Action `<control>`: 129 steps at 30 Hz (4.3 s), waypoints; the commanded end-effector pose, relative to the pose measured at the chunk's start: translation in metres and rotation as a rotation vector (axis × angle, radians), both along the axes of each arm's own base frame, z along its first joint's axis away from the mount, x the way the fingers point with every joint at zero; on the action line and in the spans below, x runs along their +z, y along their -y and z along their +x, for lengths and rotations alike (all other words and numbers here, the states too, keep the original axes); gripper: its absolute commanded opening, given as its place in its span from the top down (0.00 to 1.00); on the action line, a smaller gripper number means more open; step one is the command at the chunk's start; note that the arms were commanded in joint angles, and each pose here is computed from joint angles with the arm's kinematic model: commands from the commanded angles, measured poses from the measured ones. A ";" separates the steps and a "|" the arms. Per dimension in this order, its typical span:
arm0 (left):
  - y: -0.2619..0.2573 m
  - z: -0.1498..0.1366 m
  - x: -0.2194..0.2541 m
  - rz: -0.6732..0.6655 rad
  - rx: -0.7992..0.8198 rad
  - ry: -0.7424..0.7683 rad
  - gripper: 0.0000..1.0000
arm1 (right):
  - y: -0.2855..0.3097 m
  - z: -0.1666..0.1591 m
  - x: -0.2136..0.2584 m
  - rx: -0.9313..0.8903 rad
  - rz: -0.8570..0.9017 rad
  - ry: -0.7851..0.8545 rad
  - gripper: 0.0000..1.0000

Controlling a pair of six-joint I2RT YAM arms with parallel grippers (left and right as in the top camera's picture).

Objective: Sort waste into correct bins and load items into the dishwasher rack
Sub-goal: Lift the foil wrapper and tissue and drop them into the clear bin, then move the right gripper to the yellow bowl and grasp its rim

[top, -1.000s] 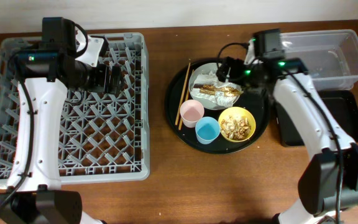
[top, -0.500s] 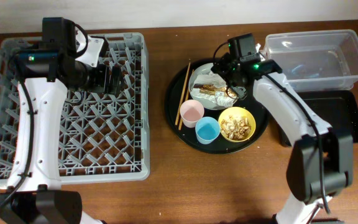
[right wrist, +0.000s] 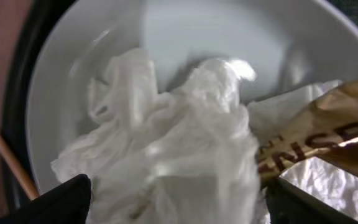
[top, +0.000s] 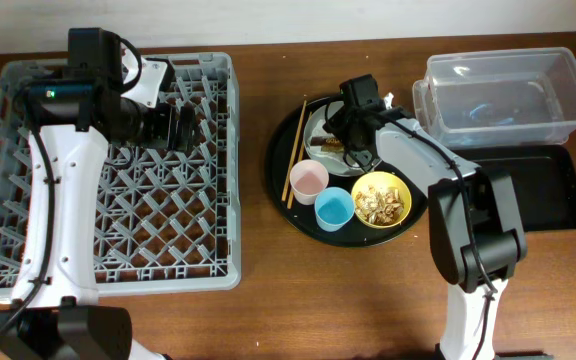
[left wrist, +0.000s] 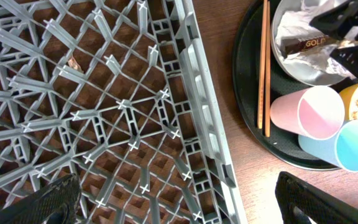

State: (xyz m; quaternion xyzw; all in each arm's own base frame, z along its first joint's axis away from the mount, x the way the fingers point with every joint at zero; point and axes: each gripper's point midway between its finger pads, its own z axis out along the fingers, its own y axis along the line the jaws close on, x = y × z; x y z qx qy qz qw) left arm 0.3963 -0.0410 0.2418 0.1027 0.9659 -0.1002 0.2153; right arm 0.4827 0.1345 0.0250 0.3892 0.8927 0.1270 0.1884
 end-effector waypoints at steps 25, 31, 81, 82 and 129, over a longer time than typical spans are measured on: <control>0.003 0.003 0.006 -0.012 -0.018 0.020 0.01 | 0.116 0.004 0.216 0.312 -0.384 0.335 0.96; 0.003 0.003 0.006 -0.012 -0.018 0.020 0.01 | 0.220 0.004 0.202 0.037 -0.390 0.274 0.96; -0.001 0.001 0.004 0.009 -0.009 0.008 0.01 | 0.038 -0.122 0.099 0.580 -0.203 -0.184 0.43; -0.001 0.001 0.004 0.009 -0.009 0.008 0.01 | 0.032 -0.122 0.091 0.591 -0.216 -0.196 0.44; -0.001 0.004 0.005 0.009 -0.009 0.020 0.01 | 0.012 -0.133 -0.004 0.634 -0.238 -0.374 0.69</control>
